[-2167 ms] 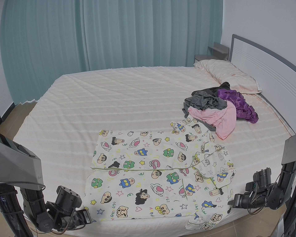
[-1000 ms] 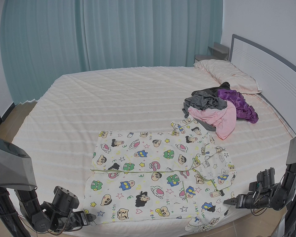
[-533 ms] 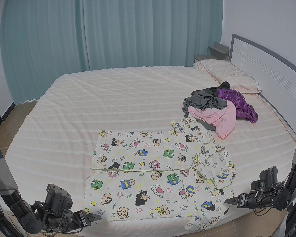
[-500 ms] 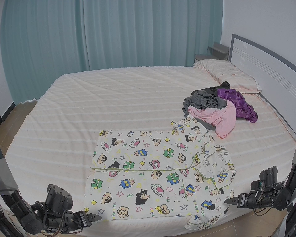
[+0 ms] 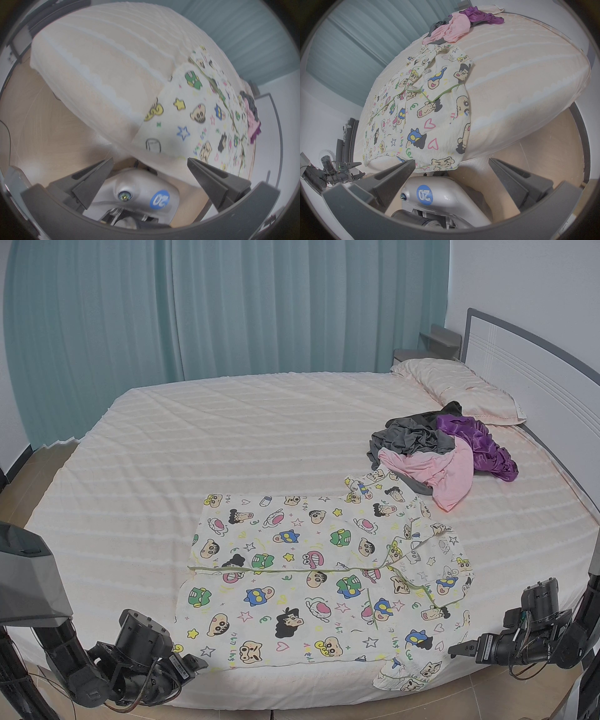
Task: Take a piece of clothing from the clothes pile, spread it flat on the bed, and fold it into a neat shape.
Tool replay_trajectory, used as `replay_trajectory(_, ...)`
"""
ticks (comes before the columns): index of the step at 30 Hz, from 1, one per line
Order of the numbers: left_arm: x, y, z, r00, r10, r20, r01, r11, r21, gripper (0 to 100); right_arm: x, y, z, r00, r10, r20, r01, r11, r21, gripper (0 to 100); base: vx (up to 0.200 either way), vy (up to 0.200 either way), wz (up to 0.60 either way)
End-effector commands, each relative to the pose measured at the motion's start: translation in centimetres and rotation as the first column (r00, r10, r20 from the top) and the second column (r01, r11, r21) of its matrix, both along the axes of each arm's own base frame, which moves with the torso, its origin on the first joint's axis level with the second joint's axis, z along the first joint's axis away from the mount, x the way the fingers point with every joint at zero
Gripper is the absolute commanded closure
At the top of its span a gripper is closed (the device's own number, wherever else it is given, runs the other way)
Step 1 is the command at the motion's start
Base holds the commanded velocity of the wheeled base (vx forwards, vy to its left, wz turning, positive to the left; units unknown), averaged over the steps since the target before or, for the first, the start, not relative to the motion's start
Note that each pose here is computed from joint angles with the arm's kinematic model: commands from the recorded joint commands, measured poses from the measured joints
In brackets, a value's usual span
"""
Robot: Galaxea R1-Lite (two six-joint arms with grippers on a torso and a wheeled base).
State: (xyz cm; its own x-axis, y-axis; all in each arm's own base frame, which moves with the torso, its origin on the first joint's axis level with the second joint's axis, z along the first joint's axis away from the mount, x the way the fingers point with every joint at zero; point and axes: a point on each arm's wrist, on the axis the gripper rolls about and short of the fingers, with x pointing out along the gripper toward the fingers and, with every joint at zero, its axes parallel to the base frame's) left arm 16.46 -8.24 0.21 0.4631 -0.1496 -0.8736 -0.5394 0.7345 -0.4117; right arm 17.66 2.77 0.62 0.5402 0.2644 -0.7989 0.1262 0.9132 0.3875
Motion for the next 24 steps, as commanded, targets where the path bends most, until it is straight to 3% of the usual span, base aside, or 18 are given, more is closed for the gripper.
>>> replay_trajectory(1,1.4,-1.4,-1.1,0.998,0.064,0.022,-0.065,0.997,0.034,0,-0.4,0.7,-0.1,1.0,0.012,-0.021,-0.012,1.0,0.024,0,0.0,0.0,0.0)
replay_trajectory(7,1.5,-1.9,-1.7,0.998,0.059,0.032,-0.06,0.997,0.049,0,-0.3,0.7,0.0,1.0,0.011,-0.011,-0.011,1.0,0.026,0,0.0,0.0,0.0)
replay_trajectory(12,2.2,-2.1,-2.9,0.993,0.099,0.068,-0.107,0.986,0.124,0,-0.3,0.7,0.1,1.0,0.012,0.002,-0.012,1.0,0.028,0,0.0,0.0,0.0)
replay_trajectory(20,2.8,-1.9,-2.8,0.983,0.124,0.138,-0.137,0.986,0.09,0,-0.3,0.7,0.1,1.0,0.012,0.012,-0.013,0.999,0.029,0,0.0,0.0,0.0)
replay_trajectory(21,2.9,-1.9,-2.7,0.982,0.126,0.14,-0.139,0.986,0.088,100,-0.2,0.7,0.1,1.0,0.011,0.01,-0.011,0.999,0.031,0,0.0,0.0,0.0)
replay_trajectory(24,2.6,-1.9,-2.7,0.982,0.126,0.14,-0.14,0.986,0.092,100,-0.3,0.7,0.1,1.0,0.011,0.008,-0.011,0.999,0.031,0,0.0,0.0,0.0)
